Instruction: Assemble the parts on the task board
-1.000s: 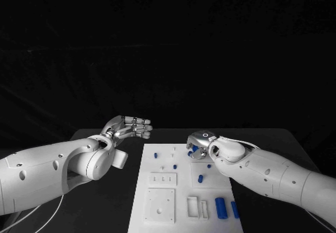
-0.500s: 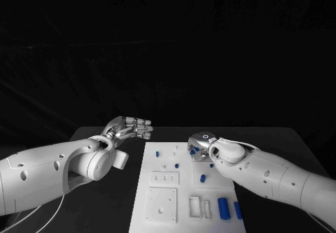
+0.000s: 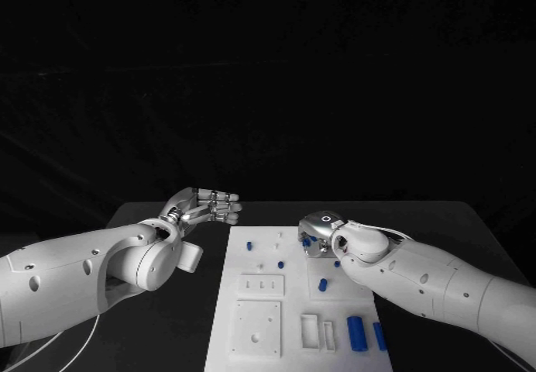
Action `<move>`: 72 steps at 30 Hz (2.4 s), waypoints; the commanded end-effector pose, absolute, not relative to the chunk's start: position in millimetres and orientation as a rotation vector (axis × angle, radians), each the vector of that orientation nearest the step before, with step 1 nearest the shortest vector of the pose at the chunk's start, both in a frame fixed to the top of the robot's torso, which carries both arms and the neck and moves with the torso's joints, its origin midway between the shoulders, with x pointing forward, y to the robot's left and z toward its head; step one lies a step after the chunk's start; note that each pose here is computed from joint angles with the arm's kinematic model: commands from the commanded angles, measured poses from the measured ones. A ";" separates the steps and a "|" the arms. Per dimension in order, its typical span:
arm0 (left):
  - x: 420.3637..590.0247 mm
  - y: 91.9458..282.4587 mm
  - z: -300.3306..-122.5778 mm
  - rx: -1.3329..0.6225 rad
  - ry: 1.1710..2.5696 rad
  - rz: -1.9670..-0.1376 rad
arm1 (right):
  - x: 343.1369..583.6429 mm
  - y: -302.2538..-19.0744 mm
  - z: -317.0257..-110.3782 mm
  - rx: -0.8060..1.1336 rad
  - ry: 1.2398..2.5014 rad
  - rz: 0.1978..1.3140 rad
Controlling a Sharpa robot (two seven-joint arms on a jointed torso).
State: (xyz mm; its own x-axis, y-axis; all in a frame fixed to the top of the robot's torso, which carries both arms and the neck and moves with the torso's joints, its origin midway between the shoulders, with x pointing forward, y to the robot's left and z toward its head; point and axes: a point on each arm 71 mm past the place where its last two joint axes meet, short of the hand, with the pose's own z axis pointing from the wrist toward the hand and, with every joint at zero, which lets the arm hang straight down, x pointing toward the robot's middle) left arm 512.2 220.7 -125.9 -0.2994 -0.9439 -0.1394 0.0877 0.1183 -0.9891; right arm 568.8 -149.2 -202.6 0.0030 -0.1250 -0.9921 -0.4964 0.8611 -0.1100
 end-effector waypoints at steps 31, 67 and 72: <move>515.6 224.0 -125.6 -0.900 1.442 -1.350 | 557.6 -129.3 -187.4 -0.477 1.370 0.365; 515.5 217.5 -123.8 -0.893 1.446 -1.358 | 558.7 -98.6 -180.4 -0.454 1.308 0.380; 514.6 216.5 -122.2 -0.891 1.446 -1.362 | 560.7 -99.1 -181.1 -0.453 1.307 0.370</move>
